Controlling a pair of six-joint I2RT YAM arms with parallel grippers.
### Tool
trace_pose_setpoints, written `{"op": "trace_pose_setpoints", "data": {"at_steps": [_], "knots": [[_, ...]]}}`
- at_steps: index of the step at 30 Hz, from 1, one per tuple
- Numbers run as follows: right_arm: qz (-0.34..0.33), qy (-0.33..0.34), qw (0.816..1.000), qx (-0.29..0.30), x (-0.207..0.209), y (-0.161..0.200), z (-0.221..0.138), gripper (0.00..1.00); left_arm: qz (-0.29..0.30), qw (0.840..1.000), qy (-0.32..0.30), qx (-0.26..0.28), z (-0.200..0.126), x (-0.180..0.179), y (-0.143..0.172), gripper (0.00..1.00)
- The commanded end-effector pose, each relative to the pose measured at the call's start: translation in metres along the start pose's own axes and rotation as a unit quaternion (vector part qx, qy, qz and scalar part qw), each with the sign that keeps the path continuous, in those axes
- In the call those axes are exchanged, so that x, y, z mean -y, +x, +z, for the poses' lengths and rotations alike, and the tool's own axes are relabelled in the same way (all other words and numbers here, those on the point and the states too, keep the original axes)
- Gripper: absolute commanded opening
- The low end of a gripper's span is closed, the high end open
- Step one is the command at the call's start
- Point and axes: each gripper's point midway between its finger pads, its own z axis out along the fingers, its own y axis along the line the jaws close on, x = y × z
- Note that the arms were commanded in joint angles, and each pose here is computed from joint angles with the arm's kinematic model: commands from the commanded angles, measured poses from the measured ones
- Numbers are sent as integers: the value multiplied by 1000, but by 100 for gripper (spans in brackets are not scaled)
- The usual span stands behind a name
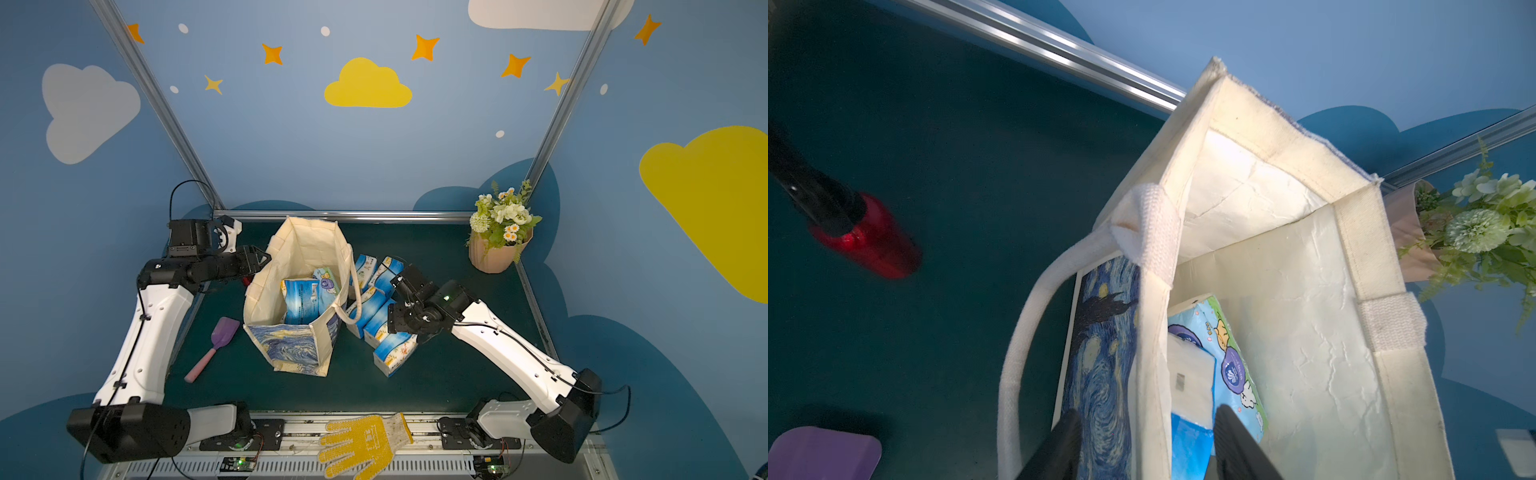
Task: Put tissues into the canvas bag
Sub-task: Move the pack of facial tissues to the center of the board.
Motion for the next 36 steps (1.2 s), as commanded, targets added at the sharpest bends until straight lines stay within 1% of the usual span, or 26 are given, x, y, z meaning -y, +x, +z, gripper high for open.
{"op": "trace_pose_setpoints", "data": {"at_steps": [1,5,7,12,14,19,26,32,36], "knots": [[43,1,999,-29,3,19,7,78,7,1000,4,4,0,1,-1,4],[64,1,996,-68,3,35,31,79,6,1000,9,1,3,2,-1,4],[77,-1,994,-78,3,41,43,79,6,1000,10,2,3,2,-2,4],[109,-4,993,-52,5,36,60,79,8,1000,11,2,4,2,-2,4],[117,0,992,-40,7,33,64,81,9,1000,12,2,4,2,-3,4],[145,11,989,-35,12,33,76,84,11,1000,15,0,6,4,-4,4],[148,27,987,-52,15,38,95,84,13,1000,12,-2,8,1,-3,4],[142,22,988,-60,7,33,110,85,15,1000,9,-2,9,0,-4,4],[141,33,987,-70,10,35,117,85,17,1000,5,-3,10,-2,-5,4]]}}
